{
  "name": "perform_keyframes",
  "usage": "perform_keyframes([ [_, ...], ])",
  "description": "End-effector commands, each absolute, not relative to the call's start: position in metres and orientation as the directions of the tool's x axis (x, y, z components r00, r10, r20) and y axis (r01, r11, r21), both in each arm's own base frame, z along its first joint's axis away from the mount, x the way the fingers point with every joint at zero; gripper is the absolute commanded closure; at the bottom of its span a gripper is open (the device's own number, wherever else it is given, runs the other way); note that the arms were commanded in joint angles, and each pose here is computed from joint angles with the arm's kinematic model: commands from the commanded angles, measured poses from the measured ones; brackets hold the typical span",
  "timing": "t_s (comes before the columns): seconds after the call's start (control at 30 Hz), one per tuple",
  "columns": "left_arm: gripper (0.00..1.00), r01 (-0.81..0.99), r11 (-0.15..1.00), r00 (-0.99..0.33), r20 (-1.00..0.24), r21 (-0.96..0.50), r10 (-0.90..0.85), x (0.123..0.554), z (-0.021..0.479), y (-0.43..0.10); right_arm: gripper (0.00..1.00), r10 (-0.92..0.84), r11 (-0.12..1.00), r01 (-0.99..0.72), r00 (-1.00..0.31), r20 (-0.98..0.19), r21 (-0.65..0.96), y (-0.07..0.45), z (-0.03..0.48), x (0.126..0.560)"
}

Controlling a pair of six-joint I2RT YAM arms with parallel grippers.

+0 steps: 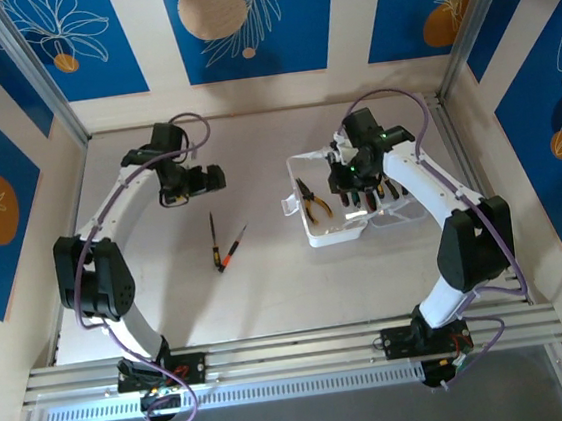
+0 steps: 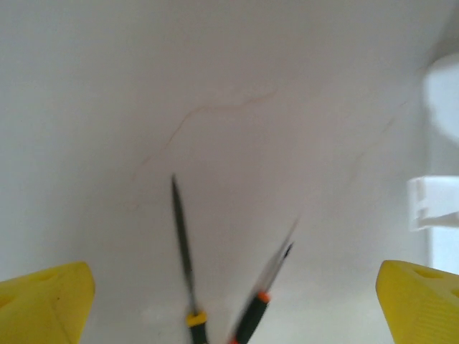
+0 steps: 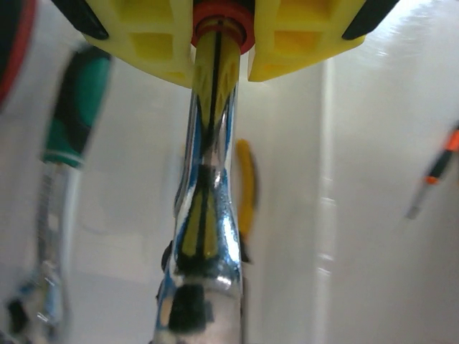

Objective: Pack the tool kit

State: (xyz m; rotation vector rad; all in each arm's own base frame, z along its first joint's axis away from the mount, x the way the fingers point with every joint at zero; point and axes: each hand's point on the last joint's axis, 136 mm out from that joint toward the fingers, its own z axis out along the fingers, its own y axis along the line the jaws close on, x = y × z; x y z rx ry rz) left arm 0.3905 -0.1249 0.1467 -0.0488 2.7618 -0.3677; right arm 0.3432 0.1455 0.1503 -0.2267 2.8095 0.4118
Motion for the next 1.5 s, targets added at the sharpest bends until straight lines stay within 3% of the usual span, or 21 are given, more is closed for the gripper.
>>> perform_keyframes([
  [0.0, 0.0, 0.012, 0.981, -0.949, -0.311, -0.192, -0.049, 0.373, 0.138, -0.113, 1.0, -0.16, 0.963, -0.214, -0.942, -0.296, 0.163, 0.128, 0.143, 0.34],
  [0.43, 0.0, 0.009, 0.977, -0.959, -0.278, -0.212, -0.052, 0.363, 0.124, -0.117, 1.0, -0.158, 0.973, -0.193, -0.957, -0.243, 0.127, 0.127, 0.107, 0.355],
  [0.83, 0.0, 0.007, 0.981, -0.974, -0.224, -0.192, -0.037, 0.336, 0.105, -0.118, 0.69, -0.174, 0.97, -0.21, -0.949, -0.262, 0.118, 0.132, 0.115, 0.371],
  [1.07, 0.01, 0.027, 0.987, -0.986, -0.164, -0.161, 0.0, 0.318, 0.086, -0.12, 0.58, -0.184, 0.968, -0.225, -0.94, -0.286, 0.115, 0.135, 0.132, 0.368],
  [1.17, 0.09, 0.029, 0.988, -0.99, -0.139, -0.153, 0.008, 0.311, 0.076, -0.121, 0.49, -0.192, 0.963, -0.239, -0.932, -0.306, 0.125, 0.139, 0.145, 0.365],
  [1.33, 0.28, 0.027, 0.992, -0.995, -0.097, -0.126, 0.015, 0.305, 0.056, -0.119, 0.2, -0.209, 0.927, -0.296, -0.918, -0.338, 0.23, 0.162, 0.171, 0.355],
  [1.47, 0.39, 0.032, 0.991, -0.998, -0.065, -0.131, 0.024, 0.304, 0.042, -0.125, 0.14, -0.227, 0.914, -0.325, -0.905, -0.36, 0.242, 0.172, 0.182, 0.349],
])
